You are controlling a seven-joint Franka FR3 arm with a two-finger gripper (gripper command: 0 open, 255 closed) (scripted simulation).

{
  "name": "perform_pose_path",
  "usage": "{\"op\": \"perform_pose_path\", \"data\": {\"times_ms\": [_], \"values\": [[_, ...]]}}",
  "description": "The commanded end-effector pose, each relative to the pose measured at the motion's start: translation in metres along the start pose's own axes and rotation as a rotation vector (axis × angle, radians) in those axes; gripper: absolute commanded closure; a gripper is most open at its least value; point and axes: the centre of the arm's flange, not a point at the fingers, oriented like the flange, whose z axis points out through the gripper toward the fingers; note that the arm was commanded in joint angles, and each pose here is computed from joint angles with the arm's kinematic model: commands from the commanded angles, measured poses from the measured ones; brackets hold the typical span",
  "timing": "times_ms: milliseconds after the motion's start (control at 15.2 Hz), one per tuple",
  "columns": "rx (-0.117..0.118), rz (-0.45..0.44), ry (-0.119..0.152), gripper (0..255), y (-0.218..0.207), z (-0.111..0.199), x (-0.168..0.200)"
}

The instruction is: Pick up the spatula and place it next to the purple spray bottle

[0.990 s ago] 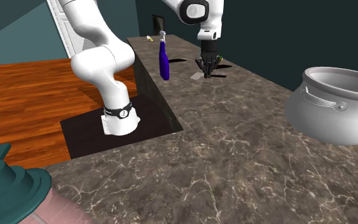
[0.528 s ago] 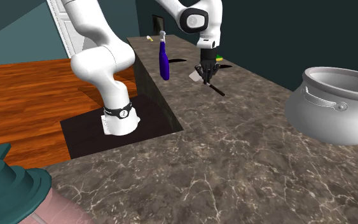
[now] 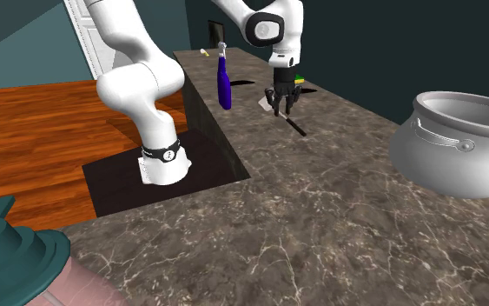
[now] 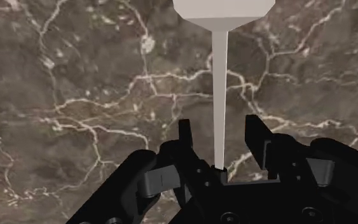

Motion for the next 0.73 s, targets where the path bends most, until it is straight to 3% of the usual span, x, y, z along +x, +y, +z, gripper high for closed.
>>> {"op": "perform_pose_path", "data": {"times_ms": [0,264,528,660], "values": [[0.000,0.000,0.000,0,0.000,0.000,0.000],[0.000,0.000,0.000,0,0.000,0.000,0.000],[0.000,0.000,0.000,0,0.000,-0.050,0.000],[0.000,0.000,0.000,0,0.000,-0.050,0.000]]}}
